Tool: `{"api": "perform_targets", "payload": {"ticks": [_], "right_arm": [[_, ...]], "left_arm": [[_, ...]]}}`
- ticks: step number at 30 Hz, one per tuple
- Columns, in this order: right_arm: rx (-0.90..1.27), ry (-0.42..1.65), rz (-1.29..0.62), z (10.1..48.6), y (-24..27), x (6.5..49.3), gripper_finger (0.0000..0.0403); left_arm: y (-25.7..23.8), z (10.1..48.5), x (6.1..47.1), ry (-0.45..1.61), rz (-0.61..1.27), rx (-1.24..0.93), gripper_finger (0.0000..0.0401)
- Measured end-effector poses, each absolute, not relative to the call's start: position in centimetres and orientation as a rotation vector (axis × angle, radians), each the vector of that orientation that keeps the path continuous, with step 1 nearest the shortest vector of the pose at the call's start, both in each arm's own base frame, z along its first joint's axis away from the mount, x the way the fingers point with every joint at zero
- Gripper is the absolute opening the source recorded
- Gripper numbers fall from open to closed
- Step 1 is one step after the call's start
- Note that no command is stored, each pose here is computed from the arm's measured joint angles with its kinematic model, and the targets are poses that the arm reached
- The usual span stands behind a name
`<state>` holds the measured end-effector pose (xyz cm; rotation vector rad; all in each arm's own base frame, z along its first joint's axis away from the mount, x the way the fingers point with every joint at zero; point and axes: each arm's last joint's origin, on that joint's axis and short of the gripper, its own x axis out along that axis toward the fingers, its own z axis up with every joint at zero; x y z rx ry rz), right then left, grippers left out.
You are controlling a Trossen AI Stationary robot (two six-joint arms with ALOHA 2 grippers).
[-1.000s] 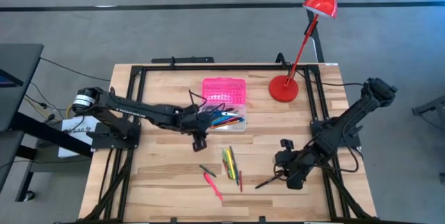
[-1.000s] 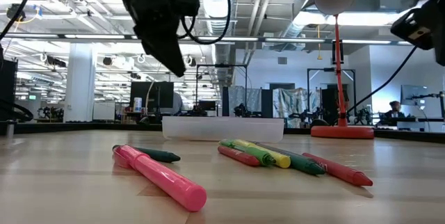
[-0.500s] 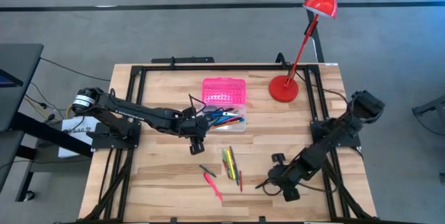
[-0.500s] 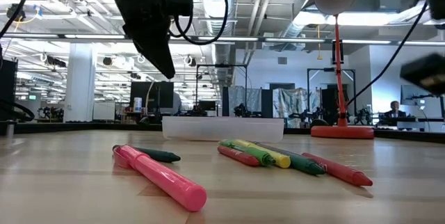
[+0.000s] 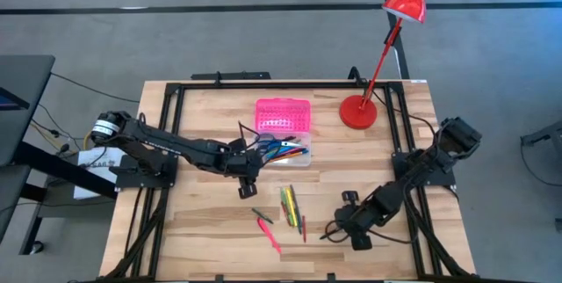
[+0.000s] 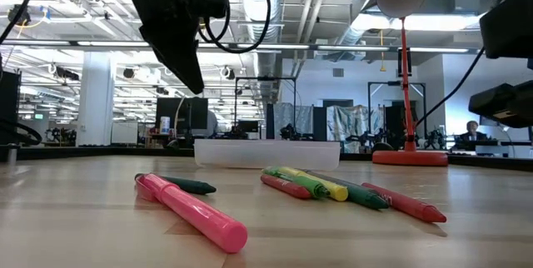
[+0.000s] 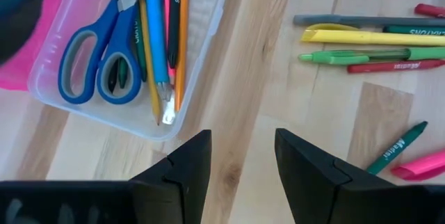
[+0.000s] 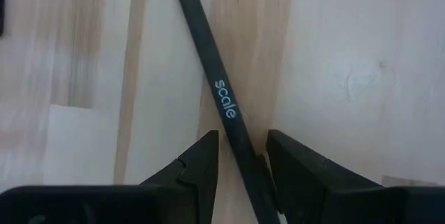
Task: Pick & place school supplies into a supply box
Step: Put the black pen into the pink supply box
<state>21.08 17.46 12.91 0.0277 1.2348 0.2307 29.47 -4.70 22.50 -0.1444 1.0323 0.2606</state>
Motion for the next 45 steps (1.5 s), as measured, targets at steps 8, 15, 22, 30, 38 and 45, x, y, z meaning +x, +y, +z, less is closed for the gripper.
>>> {"api": "perform_targets", "payload": {"ticks": [8, 15, 22, 30, 38, 45], "right_arm": [[0.024, 1.240, 0.219, 12.9, 17.3, 21.1, 0.0102], [0.075, 1.303, 0.124, 11.7, 17.1, 21.4, 0.0067], [0.153, 1.285, 0.004, 11.8, 16.9, 21.3, 0.0019], [0.199, 1.269, -0.152, 12.3, 15.9, 20.9, 0.0017], [0.201, 1.260, -0.192, 13.0, 15.9, 21.1, 0.0011], [0.123, 1.272, -0.229, 14.2, 15.0, 22.3, 0.0015]], "left_arm": [[-5.4, 22.5, 29.3, 1.031, 0.264, -0.147, 0.0155], [-5.9, 22.4, 28.9, 1.042, 0.294, -0.136, 0.0155], [-6.6, 22.1, 28.4, 1.067, 0.322, -0.112, 0.0155], [-6.9, 21.2, 27.8, 1.083, 0.351, -0.128, 0.0155], [-7.4, 20.4, 27.2, 1.104, 0.362, -0.139, 0.0155], [-7.8, 20.1, 26.9, 1.108, 0.358, -0.143, 0.0155]]}}
